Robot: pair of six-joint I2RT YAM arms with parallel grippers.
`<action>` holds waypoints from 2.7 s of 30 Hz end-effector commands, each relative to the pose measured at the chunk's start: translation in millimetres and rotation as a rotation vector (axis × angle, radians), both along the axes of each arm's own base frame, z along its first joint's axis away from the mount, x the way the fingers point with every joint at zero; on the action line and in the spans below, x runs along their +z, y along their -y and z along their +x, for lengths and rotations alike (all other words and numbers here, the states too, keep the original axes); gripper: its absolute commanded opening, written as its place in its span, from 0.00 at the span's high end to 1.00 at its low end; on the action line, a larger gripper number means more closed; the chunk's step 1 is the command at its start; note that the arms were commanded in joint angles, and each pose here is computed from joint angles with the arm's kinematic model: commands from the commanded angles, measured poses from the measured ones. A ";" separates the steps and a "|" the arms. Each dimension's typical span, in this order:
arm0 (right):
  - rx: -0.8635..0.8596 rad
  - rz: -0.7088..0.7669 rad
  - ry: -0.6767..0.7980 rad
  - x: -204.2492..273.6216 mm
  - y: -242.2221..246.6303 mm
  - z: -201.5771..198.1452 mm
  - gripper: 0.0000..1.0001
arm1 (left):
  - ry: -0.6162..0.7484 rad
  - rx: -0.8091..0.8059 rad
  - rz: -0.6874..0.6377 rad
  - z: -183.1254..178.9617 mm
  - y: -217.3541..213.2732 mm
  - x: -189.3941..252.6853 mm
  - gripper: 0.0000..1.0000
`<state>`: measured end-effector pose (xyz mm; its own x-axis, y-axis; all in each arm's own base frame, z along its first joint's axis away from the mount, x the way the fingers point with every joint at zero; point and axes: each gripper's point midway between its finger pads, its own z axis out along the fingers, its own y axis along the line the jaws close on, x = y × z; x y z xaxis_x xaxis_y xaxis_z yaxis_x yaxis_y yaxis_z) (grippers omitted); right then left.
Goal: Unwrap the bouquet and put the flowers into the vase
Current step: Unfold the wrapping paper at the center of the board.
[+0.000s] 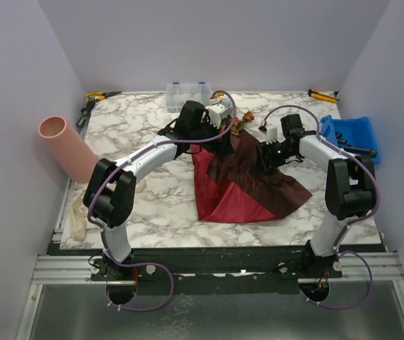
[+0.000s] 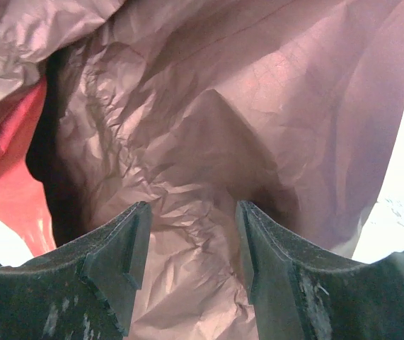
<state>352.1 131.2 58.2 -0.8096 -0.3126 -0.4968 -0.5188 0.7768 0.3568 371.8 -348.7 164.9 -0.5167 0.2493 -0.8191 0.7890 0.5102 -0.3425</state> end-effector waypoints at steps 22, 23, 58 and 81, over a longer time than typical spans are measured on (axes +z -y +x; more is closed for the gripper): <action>-0.009 0.001 -0.153 -55.1 -1.1 -5.8 0.45 | -0.089 0.135 0.127 39.5 -46.0 -28.4 0.89; -0.010 -0.002 -0.156 -56.4 -0.7 -5.7 0.45 | -0.083 0.153 0.121 40.1 -54.7 -21.6 0.95; -0.070 -0.108 -0.224 -78.7 16.7 -11.8 0.48 | -0.112 0.762 0.631 21.9 -326.1 -80.5 0.88; -0.070 -0.111 -0.216 -79.4 17.4 -9.8 0.48 | -0.132 0.338 0.386 34.8 -205.4 -70.0 0.49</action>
